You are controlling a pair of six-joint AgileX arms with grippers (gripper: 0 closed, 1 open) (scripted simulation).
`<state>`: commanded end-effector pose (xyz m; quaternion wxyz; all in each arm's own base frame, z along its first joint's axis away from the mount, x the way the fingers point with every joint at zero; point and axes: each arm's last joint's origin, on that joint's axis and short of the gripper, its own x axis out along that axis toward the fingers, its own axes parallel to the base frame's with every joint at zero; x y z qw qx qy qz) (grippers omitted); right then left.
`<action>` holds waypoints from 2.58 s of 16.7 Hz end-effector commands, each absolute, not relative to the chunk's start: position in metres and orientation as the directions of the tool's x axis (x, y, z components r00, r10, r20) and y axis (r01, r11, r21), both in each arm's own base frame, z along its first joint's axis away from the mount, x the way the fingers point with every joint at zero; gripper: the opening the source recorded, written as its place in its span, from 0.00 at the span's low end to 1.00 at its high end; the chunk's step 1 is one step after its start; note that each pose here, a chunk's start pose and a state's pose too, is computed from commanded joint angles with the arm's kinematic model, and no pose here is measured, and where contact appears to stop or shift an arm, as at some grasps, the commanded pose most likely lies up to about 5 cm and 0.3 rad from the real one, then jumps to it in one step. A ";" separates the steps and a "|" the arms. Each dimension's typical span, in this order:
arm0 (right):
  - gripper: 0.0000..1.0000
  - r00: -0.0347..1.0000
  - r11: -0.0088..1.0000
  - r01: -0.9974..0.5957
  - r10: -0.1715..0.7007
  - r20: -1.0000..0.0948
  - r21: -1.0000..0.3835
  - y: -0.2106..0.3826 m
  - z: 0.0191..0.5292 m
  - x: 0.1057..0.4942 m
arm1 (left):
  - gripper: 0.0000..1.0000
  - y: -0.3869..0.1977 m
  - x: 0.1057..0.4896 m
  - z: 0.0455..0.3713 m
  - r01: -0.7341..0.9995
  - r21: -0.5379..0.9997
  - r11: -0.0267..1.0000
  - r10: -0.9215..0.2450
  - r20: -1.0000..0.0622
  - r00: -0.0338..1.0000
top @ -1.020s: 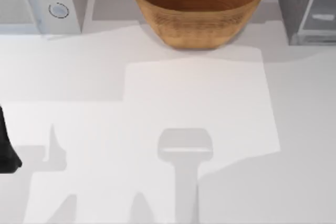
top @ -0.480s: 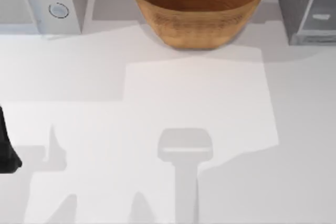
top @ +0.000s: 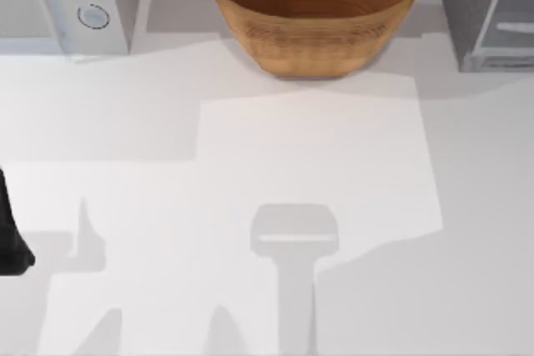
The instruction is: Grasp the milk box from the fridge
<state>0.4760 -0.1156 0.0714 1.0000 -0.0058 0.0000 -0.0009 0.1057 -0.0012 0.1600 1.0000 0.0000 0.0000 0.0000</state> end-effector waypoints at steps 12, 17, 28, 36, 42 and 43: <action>0.00 1.000 1.000 0.005 -0.005 0.001 -0.011 -0.117 0.072 0.476 | 1.00 -0.001 0.106 0.160 0.000 0.000 1.000 0.000 0.000 1.000; 0.00 1.000 1.000 0.001 -0.001 0.001 -0.011 -0.116 0.096 0.476 | 1.00 -0.001 0.106 0.160 0.000 0.000 1.000 0.000 0.000 1.000; 0.00 0.999 1.000 0.004 -0.004 0.037 -0.021 -0.119 0.131 0.468 | 1.00 -0.001 0.106 0.160 0.000 0.000 1.000 0.000 0.000 1.000; 0.00 0.998 1.000 0.006 -0.005 -0.057 0.010 -0.114 0.106 0.391 | 1.00 -0.001 0.106 0.160 0.000 0.000 1.000 0.000 0.000 1.000; 0.00 1.000 1.000 0.004 -0.004 0.000 -0.009 -0.116 0.121 0.376 | 1.00 -0.001 0.106 0.160 0.000 0.000 1.000 0.000 0.000 1.000; 0.00 1.000 1.000 0.000 0.000 -0.005 -0.005 -0.114 0.119 0.377 | 1.00 -0.001 0.106 0.160 0.000 0.000 1.000 0.000 0.000 1.000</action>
